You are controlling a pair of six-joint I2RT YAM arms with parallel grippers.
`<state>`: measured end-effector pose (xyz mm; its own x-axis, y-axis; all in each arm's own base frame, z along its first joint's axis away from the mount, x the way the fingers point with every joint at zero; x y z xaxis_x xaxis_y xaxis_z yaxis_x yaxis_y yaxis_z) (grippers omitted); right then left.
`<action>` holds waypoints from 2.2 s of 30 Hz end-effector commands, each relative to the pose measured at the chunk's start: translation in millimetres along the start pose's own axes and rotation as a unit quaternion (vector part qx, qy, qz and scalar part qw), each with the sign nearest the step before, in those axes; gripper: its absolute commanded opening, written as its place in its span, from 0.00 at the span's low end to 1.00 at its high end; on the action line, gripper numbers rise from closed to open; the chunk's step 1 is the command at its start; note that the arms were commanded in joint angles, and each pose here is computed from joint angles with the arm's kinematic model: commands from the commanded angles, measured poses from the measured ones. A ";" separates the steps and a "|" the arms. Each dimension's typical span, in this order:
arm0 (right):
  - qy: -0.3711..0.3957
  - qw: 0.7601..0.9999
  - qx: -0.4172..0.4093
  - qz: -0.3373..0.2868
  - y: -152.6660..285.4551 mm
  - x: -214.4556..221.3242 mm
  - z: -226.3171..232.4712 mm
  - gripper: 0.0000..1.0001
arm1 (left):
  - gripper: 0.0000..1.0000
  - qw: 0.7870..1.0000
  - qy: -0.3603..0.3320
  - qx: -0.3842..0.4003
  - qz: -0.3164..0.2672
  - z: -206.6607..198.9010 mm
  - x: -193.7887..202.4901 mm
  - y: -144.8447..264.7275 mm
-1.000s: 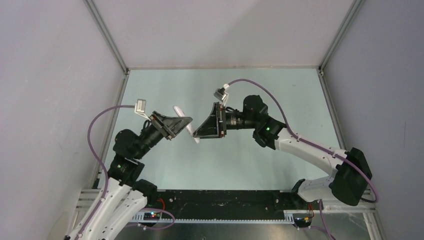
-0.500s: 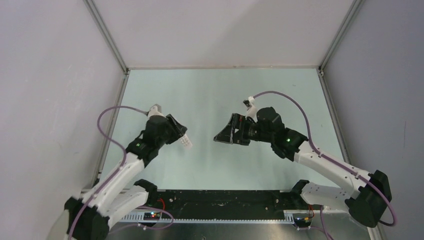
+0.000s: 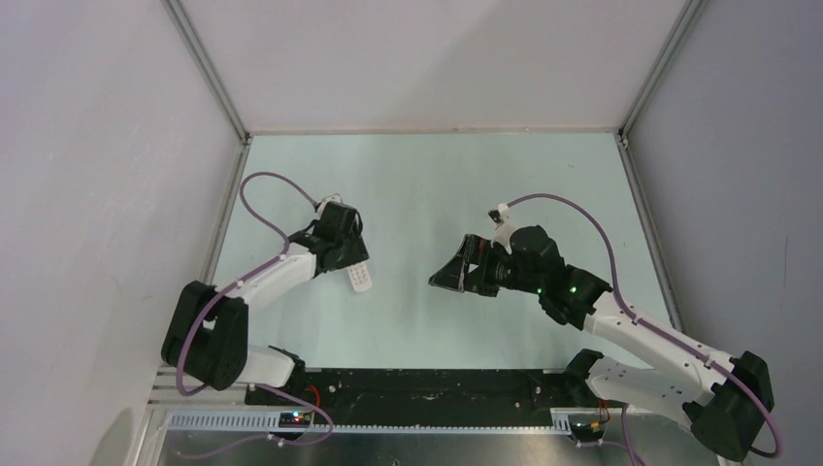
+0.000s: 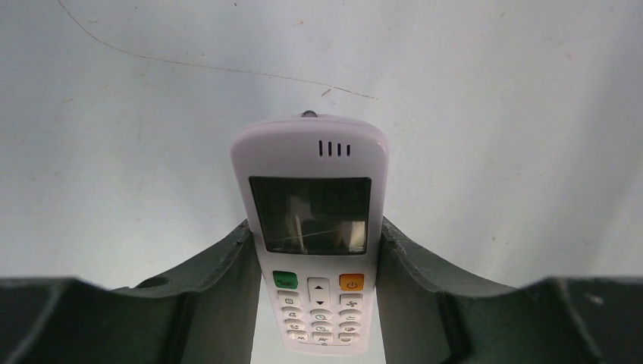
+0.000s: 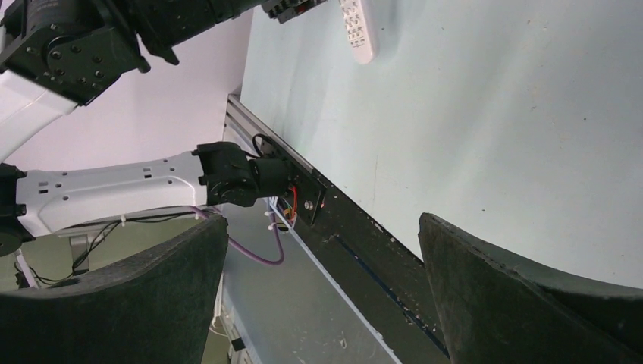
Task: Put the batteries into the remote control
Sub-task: Turn over the remote control at the center of the board, then reset both arms
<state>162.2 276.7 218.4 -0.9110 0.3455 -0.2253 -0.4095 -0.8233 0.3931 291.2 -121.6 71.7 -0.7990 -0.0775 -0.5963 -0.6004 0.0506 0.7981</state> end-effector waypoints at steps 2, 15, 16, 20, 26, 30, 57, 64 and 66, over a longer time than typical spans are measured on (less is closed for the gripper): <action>-0.003 1.000 -0.020 -0.011 2.4 -2.9 8.2 1.00 | 0.38 0.999 -0.023 -0.027 -0.005 5.2 -11.2 -14.0; -0.004 0.999 -0.012 -0.038 12.3 -0.5 4.7 1.00 | 0.53 0.997 -0.028 -0.068 0.022 18.4 6.7 -31.5; -0.005 0.999 -0.011 -0.038 14.6 0.5 4.1 1.00 | 0.56 0.997 -0.028 -0.074 0.024 20.6 8.3 -32.3; -0.002 0.999 -0.005 -0.045 22.1 1.4 1.3 1.00 | 0.65 0.996 -0.028 -0.082 0.024 24.2 11.2 -32.9; 0.004 0.999 -0.002 -0.053 31.5 1.6 -0.5 1.00 | 0.75 0.997 -0.023 -0.076 0.021 22.7 12.3 -28.0; 0.008 0.998 0.007 -0.063 37.5 0.1 -5.0 1.00 | 0.85 0.997 -0.021 -0.073 0.007 22.8 4.9 -16.2; -0.017 0.894 0.013 -0.447 305.3 -56.7 -9.7 1.00 | 1.00 0.895 0.010 0.168 -0.413 52.1 -28.6 308.0; -0.030 0.894 0.002 -0.446 318.3 -51.1 -8.5 1.00 | 1.00 0.890 0.023 0.152 -0.429 65.8 -25.4 325.8; -0.033 0.897 0.008 -0.442 315.7 -50.5 -10.2 1.00 | 1.00 0.893 0.023 0.162 -0.420 61.3 -25.3 324.7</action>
<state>80.0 0.7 348.8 -0.2481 0.8783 -0.4087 -0.9681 -0.2395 0.0729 115.2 -44.7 342.5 -0.0410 -0.2865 -0.9572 -0.9678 0.2496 -0.0333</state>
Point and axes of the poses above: each gripper's point midway between its finger pads, its own y axis back along the fingers, its own z axis along the line the jaws close on, x = y × z, the point moved 1 cm from there along y, back along the fingers, and after that the axes turned 15 degrees about -y, right-handed, at the moved point
